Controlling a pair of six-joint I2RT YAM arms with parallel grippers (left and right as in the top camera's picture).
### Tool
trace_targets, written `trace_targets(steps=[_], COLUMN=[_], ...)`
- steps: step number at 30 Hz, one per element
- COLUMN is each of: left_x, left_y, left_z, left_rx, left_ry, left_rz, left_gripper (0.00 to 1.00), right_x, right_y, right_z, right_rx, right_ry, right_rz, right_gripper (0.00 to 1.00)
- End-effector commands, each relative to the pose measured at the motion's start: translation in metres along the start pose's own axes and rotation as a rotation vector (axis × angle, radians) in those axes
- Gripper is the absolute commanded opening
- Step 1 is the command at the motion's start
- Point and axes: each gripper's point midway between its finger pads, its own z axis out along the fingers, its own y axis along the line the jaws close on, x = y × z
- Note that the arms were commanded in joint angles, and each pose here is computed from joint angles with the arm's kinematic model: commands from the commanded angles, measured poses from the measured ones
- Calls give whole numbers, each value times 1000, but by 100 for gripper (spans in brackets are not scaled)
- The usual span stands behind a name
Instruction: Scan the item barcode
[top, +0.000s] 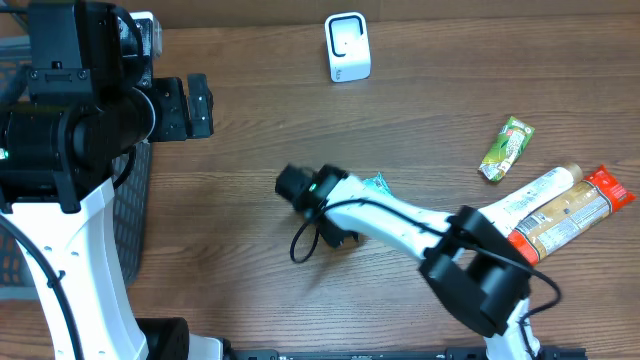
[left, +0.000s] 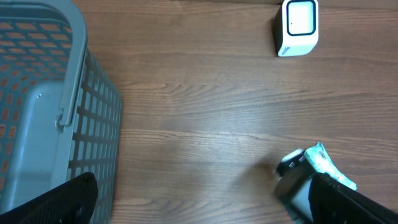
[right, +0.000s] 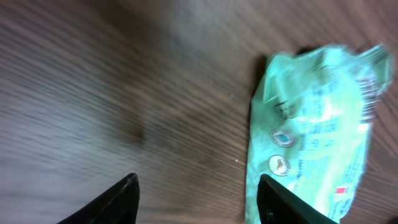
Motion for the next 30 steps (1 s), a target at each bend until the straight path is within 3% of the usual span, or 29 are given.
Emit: trace_targets(steps=[1,4,7,8,17,24,30], left_x=[-1,-1,-1,-1,-1,-1,-1], left_y=[-1,-1,-1,-1,-1,-1,-1], left_z=[-1,-1,-1,-1,-1,-1,-1], left_rx=[9,9,9,9,9,9,9], left_ry=[-6,-6,-6,-6,-6,-6,-6], left_rz=[19,19,19,19,19,19,19], left_gripper=[99,100,100,100,100,100,100], right_x=[-31,-29,-18,-15,0,3,18], right_y=[-28,-64,-84,-85,-73,-63,-55], right_z=[-71,-74,-62,-58,3,43,70], right_rx=[-220,-253,-306,-335,-383,-392,-396], right_ry=[-150,-137,-70,-51,-27,-97,-109], right_rz=[154,254,334,348,409,412,413], right_gripper=[58,45,23,22,24,40,41])
